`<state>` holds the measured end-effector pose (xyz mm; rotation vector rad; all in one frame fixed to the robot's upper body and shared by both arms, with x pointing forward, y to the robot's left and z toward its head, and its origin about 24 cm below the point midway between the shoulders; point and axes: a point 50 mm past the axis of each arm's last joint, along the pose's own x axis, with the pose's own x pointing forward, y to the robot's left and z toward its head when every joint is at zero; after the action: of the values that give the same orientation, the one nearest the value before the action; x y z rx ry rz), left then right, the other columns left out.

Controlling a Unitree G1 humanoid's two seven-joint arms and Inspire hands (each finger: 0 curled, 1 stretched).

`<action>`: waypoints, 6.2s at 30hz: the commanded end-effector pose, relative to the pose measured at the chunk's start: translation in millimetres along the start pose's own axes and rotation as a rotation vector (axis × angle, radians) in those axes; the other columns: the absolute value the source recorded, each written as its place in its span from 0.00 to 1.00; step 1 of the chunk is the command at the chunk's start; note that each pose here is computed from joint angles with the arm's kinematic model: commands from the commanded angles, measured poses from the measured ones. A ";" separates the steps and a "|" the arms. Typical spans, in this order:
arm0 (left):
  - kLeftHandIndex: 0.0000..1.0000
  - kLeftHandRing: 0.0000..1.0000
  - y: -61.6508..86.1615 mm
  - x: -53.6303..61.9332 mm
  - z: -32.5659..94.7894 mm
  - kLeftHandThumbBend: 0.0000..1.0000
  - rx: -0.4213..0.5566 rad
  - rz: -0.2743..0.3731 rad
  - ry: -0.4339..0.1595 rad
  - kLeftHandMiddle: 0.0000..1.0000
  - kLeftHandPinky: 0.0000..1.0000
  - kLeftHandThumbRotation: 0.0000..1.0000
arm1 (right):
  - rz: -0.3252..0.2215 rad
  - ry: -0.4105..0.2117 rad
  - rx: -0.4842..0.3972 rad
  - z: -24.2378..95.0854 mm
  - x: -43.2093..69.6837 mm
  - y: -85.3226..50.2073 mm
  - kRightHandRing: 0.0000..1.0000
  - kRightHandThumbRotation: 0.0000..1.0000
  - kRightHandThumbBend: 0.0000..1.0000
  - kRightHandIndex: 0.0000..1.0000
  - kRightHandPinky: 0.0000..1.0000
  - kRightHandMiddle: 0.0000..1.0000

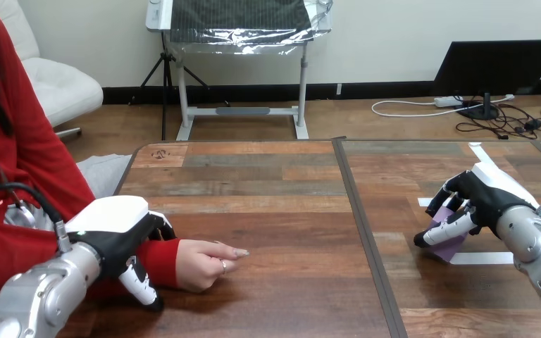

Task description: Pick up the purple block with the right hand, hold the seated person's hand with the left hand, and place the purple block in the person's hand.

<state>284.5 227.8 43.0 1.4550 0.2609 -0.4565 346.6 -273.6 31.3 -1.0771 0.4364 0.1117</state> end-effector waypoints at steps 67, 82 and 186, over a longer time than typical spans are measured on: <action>0.42 0.30 23.3 13.5 1.3 0.76 -0.208 -0.008 -0.020 0.39 0.23 0.00 | -0.110 -0.113 0.034 30.8 4.6 -32.5 0.46 0.00 0.80 0.52 0.42 0.52; 0.43 0.30 40.4 7.0 7.4 0.76 -0.245 0.084 -0.085 0.39 0.23 0.00 | -0.116 -0.138 0.045 35.0 4.8 -31.8 0.45 0.00 0.81 0.52 0.42 0.51; 0.47 0.40 142.6 -24.3 59.0 0.83 -0.301 0.476 -0.354 0.45 0.34 0.00 | -0.210 -0.627 0.188 126.6 -10.6 -44.7 0.36 0.00 0.80 0.45 0.32 0.43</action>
<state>301.0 209.7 91.0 1.1160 0.1322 -0.3814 369.1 -213.3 68.2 -0.9132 0.0155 0.2257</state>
